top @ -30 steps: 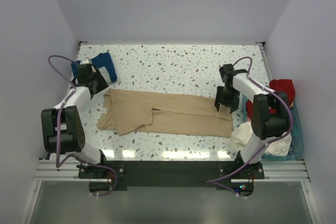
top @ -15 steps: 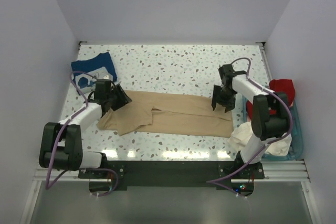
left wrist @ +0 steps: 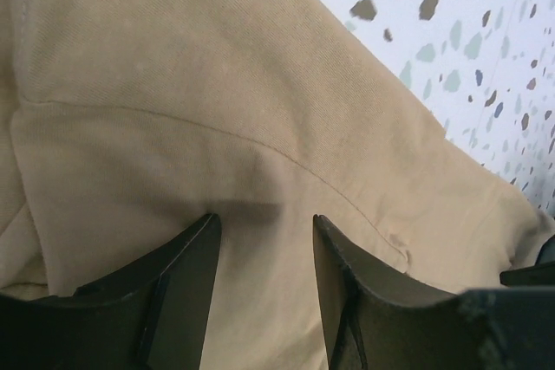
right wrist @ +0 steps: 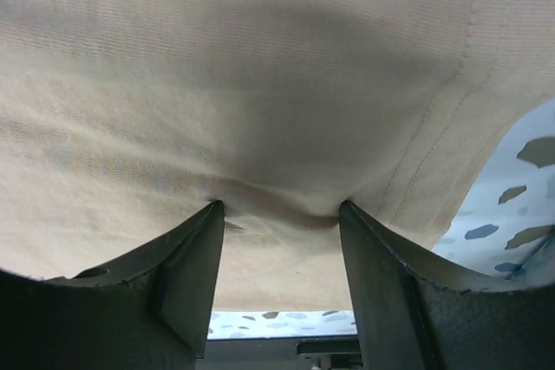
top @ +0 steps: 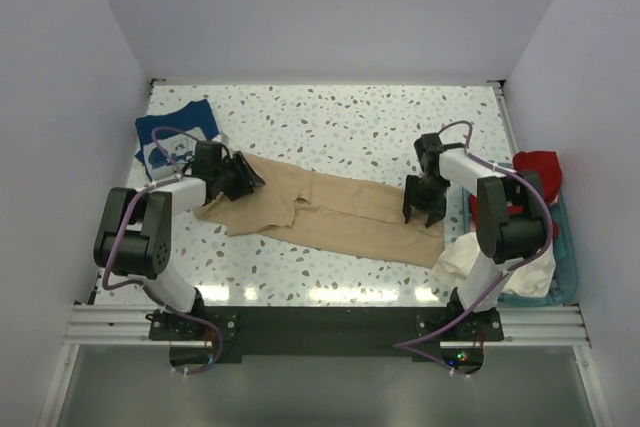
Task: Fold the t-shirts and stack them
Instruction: Fold the tshirt
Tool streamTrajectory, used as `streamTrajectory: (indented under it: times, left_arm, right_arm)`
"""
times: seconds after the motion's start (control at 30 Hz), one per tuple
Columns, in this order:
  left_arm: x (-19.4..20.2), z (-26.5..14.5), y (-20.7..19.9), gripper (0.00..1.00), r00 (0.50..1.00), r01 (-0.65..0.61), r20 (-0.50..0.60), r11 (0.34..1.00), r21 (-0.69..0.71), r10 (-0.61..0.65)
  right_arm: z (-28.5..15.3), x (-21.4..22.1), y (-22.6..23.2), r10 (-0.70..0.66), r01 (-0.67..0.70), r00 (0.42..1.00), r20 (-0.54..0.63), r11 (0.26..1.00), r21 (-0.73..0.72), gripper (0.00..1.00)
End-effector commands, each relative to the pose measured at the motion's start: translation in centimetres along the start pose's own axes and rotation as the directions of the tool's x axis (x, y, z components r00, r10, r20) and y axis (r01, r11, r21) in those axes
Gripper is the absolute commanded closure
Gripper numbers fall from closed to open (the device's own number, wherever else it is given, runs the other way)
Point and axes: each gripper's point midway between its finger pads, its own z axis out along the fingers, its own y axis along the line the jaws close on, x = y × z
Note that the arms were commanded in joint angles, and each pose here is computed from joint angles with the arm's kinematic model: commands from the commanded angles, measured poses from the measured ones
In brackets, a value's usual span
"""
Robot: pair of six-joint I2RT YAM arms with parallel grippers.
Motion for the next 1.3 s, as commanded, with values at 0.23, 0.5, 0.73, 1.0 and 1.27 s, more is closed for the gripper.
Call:
streamTrajectory:
  times: [0.23, 0.5, 0.73, 1.0, 1.27]
  left_arm:
    - [2.9, 6.6, -1.5, 0.48, 0.97, -0.143, -0.207, 0.988, -0.052, 0.13]
    - [-1.3, 12.1, -5.0, 0.47, 0.954, -0.215, -0.222, 0.976, -0.033, 0.203]
    - [-5.3, 16.0, -7.0, 0.47, 0.955, -0.248, -0.178, 0.968, -0.033, 0.238]
    - [-7.9, 17.0, -11.0, 0.47, 0.937, -0.331, -0.09, 0.94, 0.083, 0.338]
    - [-10.0, 10.8, -18.5, 0.45, 0.9, -0.43, 0.028, 0.874, 0.227, 0.435]
  right_arm:
    - [1.2, 6.8, -1.1, 0.073, -0.07, 0.98, -0.183, 0.997, 0.027, 0.4]
    - [1.5, 9.2, 1.3, 0.073, -0.074, 0.975, -0.212, 0.997, 0.004, 0.4]
    - [1.5, 12.6, 4.6, 0.031, -0.043, 0.968, -0.251, 0.998, -0.044, 0.39]
    - [-0.3, 13.9, 8.1, -0.107, 0.093, 0.973, -0.206, 0.993, -0.075, 0.38]
    - [-6.2, 9.5, 6.4, -0.207, 0.208, 0.978, -0.012, 0.976, 0.063, 0.37]
